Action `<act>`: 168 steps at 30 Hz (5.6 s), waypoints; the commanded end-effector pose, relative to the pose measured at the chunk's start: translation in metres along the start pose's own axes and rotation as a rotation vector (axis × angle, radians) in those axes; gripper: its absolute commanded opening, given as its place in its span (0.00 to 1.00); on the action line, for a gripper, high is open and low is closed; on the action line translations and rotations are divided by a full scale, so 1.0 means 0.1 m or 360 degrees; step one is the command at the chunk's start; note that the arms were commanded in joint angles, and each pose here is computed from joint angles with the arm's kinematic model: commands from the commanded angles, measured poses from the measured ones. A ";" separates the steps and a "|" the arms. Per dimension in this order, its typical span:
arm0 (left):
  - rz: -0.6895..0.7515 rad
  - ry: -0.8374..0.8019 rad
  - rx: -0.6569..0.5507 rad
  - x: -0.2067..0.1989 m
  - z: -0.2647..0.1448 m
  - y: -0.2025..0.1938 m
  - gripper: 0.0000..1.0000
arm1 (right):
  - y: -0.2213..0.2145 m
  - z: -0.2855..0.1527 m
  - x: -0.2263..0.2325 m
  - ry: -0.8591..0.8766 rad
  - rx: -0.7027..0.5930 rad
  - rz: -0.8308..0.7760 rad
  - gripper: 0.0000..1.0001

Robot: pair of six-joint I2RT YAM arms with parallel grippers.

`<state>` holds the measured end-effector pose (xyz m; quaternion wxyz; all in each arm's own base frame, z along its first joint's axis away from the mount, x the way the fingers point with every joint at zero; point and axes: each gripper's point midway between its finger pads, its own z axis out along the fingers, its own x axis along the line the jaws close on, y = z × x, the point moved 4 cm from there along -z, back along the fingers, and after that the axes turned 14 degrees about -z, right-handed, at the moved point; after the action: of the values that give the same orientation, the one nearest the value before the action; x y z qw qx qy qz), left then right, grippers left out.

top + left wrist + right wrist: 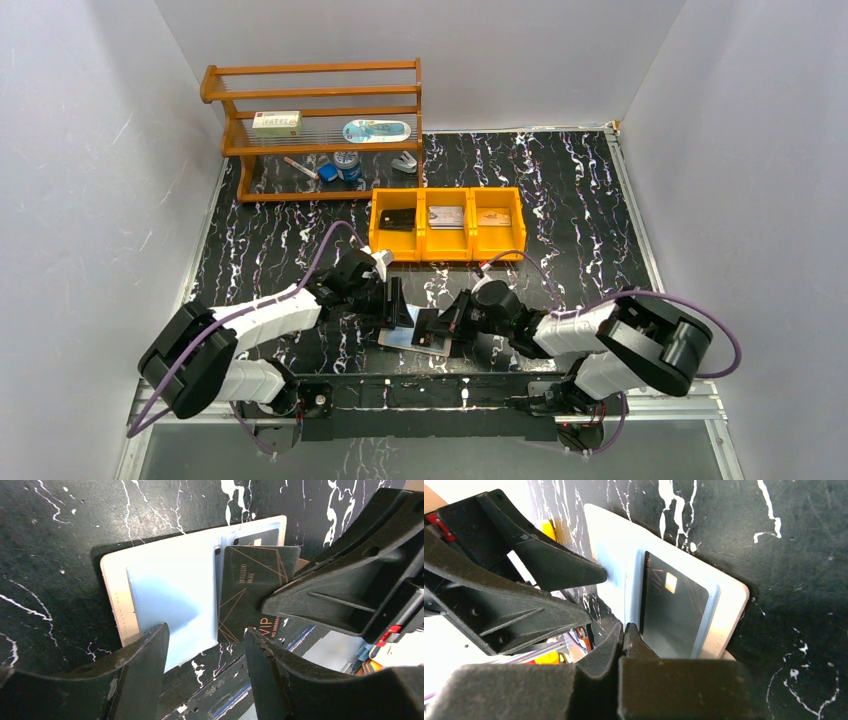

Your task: Take the credit cards out of the card holder

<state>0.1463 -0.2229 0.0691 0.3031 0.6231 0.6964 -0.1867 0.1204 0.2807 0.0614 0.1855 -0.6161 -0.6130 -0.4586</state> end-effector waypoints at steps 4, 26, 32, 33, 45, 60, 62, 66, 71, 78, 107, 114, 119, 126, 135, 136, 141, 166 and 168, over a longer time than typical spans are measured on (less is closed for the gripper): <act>0.0017 0.0074 -0.0165 -0.04 -0.19 0.12 0.62 | 0.20 -0.12 0.14 -0.0032 -0.0145 -0.0133 0.00; -0.0136 0.0895 -0.1014 0.57 -1.64 1.13 0.98 | 0.95 -0.60 0.62 -0.0168 -0.0696 -0.0750 0.00; -0.0118 0.0855 -0.1148 0.70 -1.63 1.04 0.98 | 1.24 -0.49 0.94 -0.0208 -0.0713 -0.1280 0.00; -0.0104 0.0819 -0.1160 0.66 -1.65 1.05 0.98 | 1.29 -0.45 0.99 -0.0213 -0.0704 -0.1372 0.00; -0.0069 0.0869 -0.1188 0.67 -1.69 1.11 0.98 | 1.93 0.30 1.25 -0.0609 -0.0404 -0.2204 0.00; -0.0066 0.0905 -0.1252 0.68 -1.77 1.12 0.98 | 2.35 0.97 0.96 -0.1028 -0.0079 -0.2886 0.00; -0.0066 0.0908 -0.1253 0.68 -1.77 1.12 0.98 | 2.40 1.02 0.97 -0.1054 -0.0081 -0.2932 0.00; -0.0066 0.0915 -0.1253 0.68 -1.78 1.11 0.98 | 2.46 1.11 0.97 -0.1039 -0.0082 -0.3018 0.00; -0.0063 0.0919 -0.1260 0.69 -1.79 1.11 0.98 | 2.57 1.22 0.83 -0.1104 -0.0022 -0.3094 0.00; -0.0063 0.0918 -0.1270 0.68 -1.81 1.11 0.98 | 2.61 1.38 0.76 -0.1073 0.0017 -0.3173 0.00; -0.0062 0.0934 -0.1236 0.71 -1.77 1.10 0.98 | 2.46 1.42 0.50 -0.1024 0.0113 -0.3089 0.43; -0.0062 0.0935 -0.1214 0.71 -1.74 1.10 0.98 | 2.49 1.42 0.45 -0.1082 0.0088 -0.2993 0.50; -0.0057 0.0934 -0.1189 0.72 -1.72 1.10 0.98 | 2.55 1.44 0.48 -0.1106 -0.0026 -0.2864 0.61; -0.0054 0.0933 -0.1177 0.72 -1.70 1.10 0.98 | 2.63 1.44 0.47 -0.1209 -0.0087 -0.2753 0.67; -0.0052 0.0933 -0.1195 0.71 -1.73 1.10 0.98 | 2.59 1.23 0.82 -0.0990 -0.0303 -0.2388 0.70; -0.0051 0.0930 -0.1201 0.70 -1.74 1.10 0.98 | 2.56 1.22 0.84 -0.0962 -0.0315 -0.2336 0.68; -0.0052 0.0922 -0.1201 0.70 -1.74 1.10 0.98 | 2.43 1.16 0.81 -0.0937 -0.0317 -0.2011 0.66; -0.0045 0.0921 -0.1184 0.70 -1.72 1.10 0.98 | 2.18 1.61 0.36 -0.1036 -0.0128 -0.1325 0.45; -0.0045 0.0920 -0.1187 0.69 -1.72 1.11 0.98 | 2.17 1.64 0.32 -0.1049 -0.0125 -0.1300 0.45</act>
<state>0.2183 -0.0446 0.1571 0.2920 0.4890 0.7836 0.2482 0.3643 0.3860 0.0685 -0.2359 -0.4143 -0.8299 -0.2899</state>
